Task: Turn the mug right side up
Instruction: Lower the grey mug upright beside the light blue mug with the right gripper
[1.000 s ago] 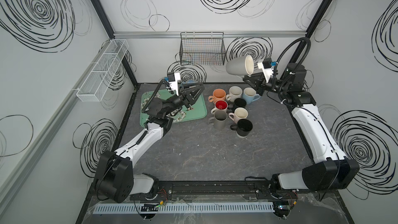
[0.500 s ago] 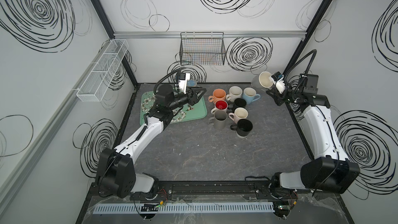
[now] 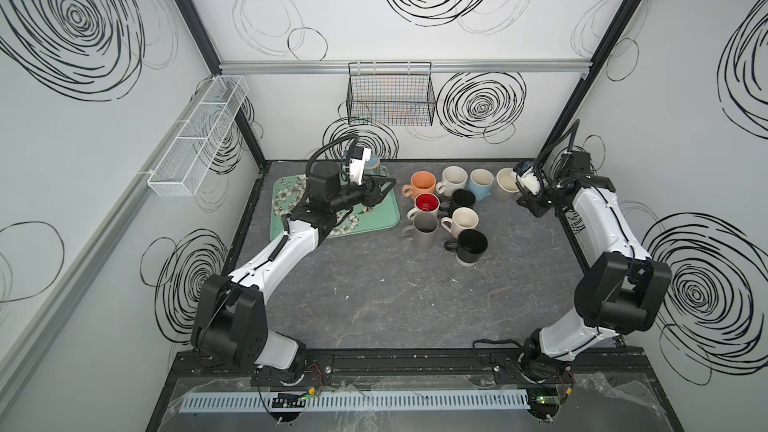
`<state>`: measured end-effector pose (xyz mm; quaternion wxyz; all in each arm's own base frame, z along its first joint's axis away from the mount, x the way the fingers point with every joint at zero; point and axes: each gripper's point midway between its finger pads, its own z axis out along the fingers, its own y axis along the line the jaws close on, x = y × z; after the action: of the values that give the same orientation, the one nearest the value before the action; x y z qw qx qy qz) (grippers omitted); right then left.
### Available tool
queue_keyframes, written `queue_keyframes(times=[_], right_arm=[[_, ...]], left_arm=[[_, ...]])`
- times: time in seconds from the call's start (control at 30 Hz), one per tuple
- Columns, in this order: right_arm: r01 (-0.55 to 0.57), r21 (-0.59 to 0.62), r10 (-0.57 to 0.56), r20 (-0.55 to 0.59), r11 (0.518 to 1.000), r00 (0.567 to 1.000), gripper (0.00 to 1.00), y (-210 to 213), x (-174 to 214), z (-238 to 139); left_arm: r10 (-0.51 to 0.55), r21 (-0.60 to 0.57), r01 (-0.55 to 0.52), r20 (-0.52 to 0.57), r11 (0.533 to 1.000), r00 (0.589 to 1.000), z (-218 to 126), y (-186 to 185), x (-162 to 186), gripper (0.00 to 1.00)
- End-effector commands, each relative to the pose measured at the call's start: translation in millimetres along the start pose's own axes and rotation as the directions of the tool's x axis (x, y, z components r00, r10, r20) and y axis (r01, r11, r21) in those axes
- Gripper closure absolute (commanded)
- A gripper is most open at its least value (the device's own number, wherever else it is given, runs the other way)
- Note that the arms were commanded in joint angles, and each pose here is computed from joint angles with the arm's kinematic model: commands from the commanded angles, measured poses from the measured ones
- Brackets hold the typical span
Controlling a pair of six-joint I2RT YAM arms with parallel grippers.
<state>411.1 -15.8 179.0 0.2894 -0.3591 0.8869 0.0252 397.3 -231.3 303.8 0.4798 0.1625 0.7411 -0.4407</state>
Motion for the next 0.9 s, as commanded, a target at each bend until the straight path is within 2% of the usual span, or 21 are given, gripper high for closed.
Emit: queue_keyframes(times=[0.0,0.1,0.47,0.87], right_arm=[[0.072,0.026,-0.070,-0.068,0.997,0.995,1.00,-10,-6,7],[0.060,0.032,-0.054,-0.148,0.998,0.987,1.00,-12,6,23],[0.060,-0.013,-0.062,-0.218,0.998,0.974,1.00,-7,20,60],[0.079,-0.080,-0.088,-0.113,0.994,0.990,1.00,4,-2,85]], left_arm=[[0.047,-0.014,-0.047,0.030,0.999,0.998,-2,3,-12,0.56],[0.050,-0.056,-0.050,0.004,0.997,0.999,-1,10,-9,0.56],[0.037,-0.105,-0.041,-0.037,0.994,0.999,10,29,-2,0.56],[0.012,-0.110,-0.018,-0.054,0.994,0.998,18,40,6,0.55]])
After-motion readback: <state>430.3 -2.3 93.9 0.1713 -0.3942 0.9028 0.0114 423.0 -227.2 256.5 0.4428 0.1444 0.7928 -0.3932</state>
